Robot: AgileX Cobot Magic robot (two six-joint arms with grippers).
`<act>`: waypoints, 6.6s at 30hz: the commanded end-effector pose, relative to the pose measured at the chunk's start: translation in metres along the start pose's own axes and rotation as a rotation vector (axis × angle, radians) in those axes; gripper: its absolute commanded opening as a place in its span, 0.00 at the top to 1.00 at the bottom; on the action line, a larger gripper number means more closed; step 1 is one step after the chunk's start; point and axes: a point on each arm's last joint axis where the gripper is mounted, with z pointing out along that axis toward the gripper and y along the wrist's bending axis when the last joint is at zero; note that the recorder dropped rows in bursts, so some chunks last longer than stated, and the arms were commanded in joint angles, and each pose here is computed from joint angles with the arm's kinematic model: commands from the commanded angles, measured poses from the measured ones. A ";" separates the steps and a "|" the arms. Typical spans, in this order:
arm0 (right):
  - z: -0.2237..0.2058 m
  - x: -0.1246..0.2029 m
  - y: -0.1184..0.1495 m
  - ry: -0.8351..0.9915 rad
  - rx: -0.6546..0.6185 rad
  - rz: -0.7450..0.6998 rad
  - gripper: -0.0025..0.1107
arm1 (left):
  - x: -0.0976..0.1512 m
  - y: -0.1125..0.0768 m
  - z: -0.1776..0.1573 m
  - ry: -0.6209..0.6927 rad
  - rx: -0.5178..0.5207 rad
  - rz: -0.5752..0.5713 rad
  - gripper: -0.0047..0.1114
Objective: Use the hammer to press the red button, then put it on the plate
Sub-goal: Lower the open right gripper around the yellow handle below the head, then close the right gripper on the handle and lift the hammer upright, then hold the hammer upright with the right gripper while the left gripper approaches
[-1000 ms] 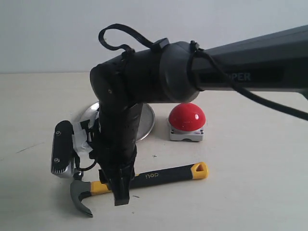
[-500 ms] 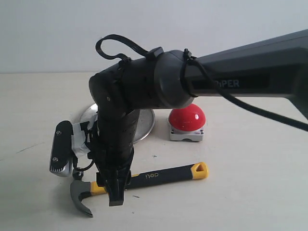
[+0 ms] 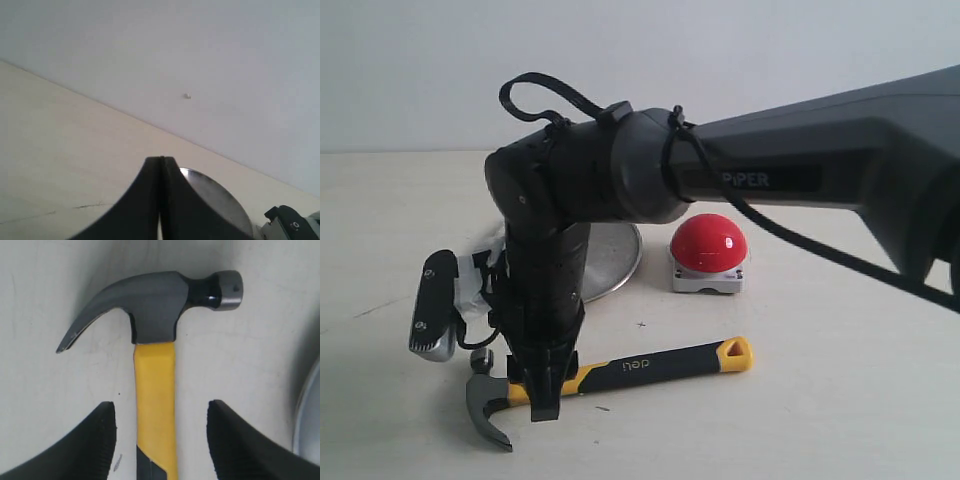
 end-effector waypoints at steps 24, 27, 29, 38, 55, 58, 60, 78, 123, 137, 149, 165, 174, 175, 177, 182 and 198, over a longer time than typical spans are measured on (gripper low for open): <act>0.034 -0.008 -0.002 -0.001 -0.010 0.011 0.50 | 0.000 -0.001 0.000 0.001 0.010 -0.004 0.96; 0.034 -0.008 -0.002 -0.002 -0.009 0.011 0.50 | 0.000 -0.001 0.000 0.001 0.010 -0.004 0.96; 0.034 -0.008 -0.002 -0.002 -0.009 0.011 0.50 | 0.000 -0.001 0.000 0.001 0.010 -0.004 0.96; 0.034 -0.008 -0.002 0.000 -0.013 0.012 0.50 | 0.000 -0.001 0.000 0.001 0.010 -0.004 0.96; 0.044 -0.006 0.001 0.018 -0.045 0.022 0.50 | 0.000 -0.001 0.000 0.001 0.010 -0.004 0.96; 0.044 -0.006 0.001 0.013 -0.040 0.022 0.50 | 0.000 -0.001 0.000 0.001 0.010 -0.004 0.96; 0.046 -0.006 0.000 0.011 -0.037 0.022 0.50 | 0.000 -0.001 0.000 0.001 0.010 -0.004 0.96; 0.049 -0.005 0.002 0.028 -0.054 0.031 0.80 | 0.000 -0.001 0.000 0.001 0.010 -0.004 0.96; -0.095 -0.021 -0.006 -0.342 0.151 0.684 0.98 | 0.000 -0.001 0.000 0.001 0.010 -0.004 0.96; -0.121 0.022 0.035 -0.801 0.238 0.916 0.98 | 0.000 -0.001 0.000 0.001 0.010 -0.004 0.96; -0.114 0.052 0.056 -0.972 0.343 0.931 0.98 | 0.000 -0.001 0.000 0.001 0.010 -0.004 0.96; -0.116 0.071 0.084 -1.349 0.250 0.939 0.98 | 0.000 -0.001 0.000 0.001 0.010 -0.004 0.96; -0.109 0.085 0.097 -1.463 0.280 0.904 0.98 | 0.000 -0.001 0.000 0.001 0.010 -0.004 0.96; -0.108 0.086 0.097 -1.457 0.284 0.900 0.98 | 0.000 -0.001 0.000 0.001 0.010 -0.004 0.96; -0.106 0.088 0.099 -1.443 0.292 0.892 0.98 | 0.000 -0.001 0.000 0.001 0.010 -0.004 0.96; -0.107 0.096 0.105 -1.476 0.314 0.877 0.98 | 0.000 -0.001 0.000 0.001 0.010 -0.004 0.96; -0.119 0.111 0.125 -1.640 0.329 0.791 0.98 | 0.000 -0.001 0.000 0.001 0.010 -0.004 0.96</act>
